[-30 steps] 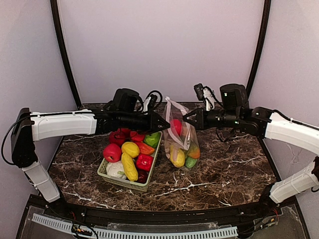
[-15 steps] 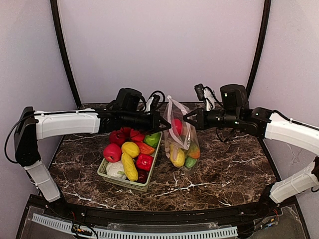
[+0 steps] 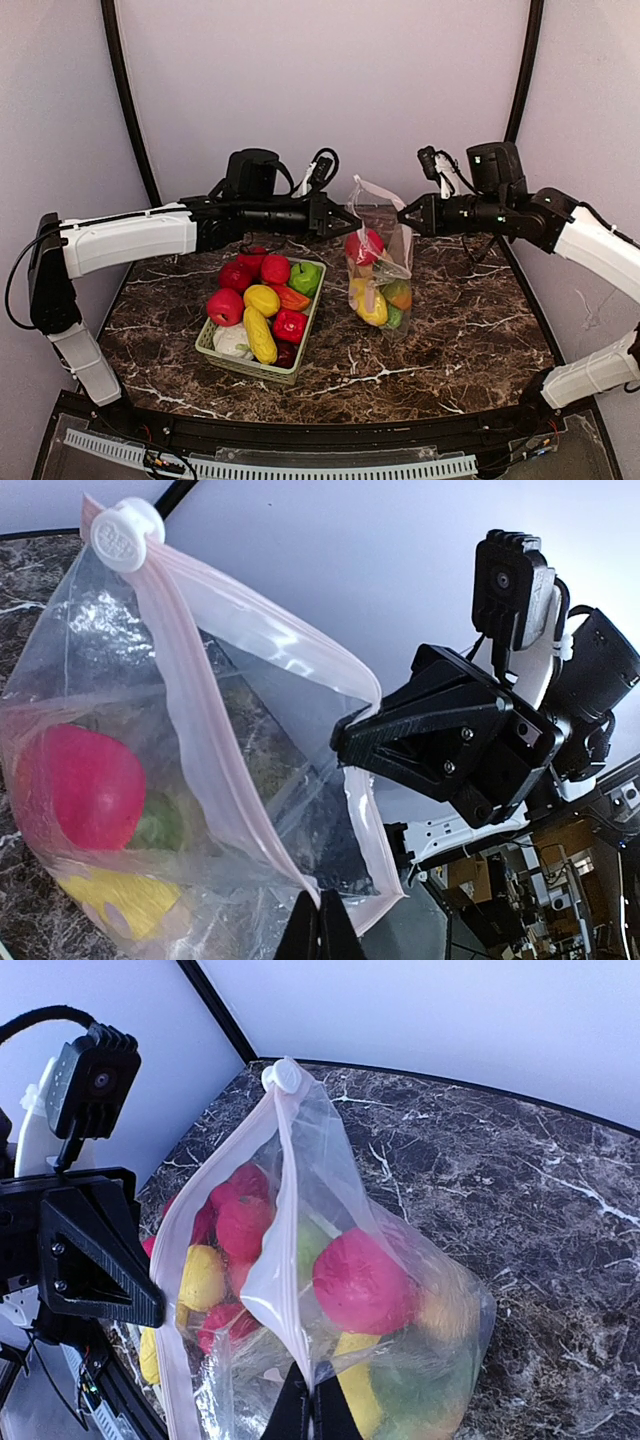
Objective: Place the food in the zip-top bag and seal the zipper
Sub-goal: Adjust the zipper food storage bag at the center of the board.
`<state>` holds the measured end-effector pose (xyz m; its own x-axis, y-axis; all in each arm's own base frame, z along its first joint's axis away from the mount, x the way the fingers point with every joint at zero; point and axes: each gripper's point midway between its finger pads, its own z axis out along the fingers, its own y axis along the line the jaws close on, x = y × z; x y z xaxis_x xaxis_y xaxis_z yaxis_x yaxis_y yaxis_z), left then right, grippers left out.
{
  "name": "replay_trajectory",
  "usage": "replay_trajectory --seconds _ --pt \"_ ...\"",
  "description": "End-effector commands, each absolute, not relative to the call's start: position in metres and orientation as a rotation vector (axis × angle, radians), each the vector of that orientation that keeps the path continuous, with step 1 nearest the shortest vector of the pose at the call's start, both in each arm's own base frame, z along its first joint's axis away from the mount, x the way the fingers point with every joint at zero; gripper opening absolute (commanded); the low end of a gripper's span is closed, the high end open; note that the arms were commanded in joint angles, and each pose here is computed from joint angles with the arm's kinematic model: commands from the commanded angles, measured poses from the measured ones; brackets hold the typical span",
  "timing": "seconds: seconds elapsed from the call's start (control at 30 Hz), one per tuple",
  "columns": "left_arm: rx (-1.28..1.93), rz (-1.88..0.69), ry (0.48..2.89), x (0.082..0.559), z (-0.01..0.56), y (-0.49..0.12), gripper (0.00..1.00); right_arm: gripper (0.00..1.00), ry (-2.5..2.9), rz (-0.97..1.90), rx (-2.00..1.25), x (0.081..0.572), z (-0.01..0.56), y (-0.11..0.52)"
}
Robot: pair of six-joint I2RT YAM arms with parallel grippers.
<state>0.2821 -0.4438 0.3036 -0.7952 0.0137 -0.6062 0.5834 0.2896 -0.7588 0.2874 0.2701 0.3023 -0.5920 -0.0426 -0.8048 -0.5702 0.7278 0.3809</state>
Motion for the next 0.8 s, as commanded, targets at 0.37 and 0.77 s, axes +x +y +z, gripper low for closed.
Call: replay_trajectory --seconds 0.37,0.77 --pt "0.795 -1.746 1.827 0.214 0.379 -0.473 0.01 0.00 2.097 1.099 -0.847 0.217 0.335 0.288" --pt "0.872 -1.392 2.041 0.198 0.304 -0.428 0.28 0.00 2.206 1.184 -0.891 0.222 0.273 0.305"
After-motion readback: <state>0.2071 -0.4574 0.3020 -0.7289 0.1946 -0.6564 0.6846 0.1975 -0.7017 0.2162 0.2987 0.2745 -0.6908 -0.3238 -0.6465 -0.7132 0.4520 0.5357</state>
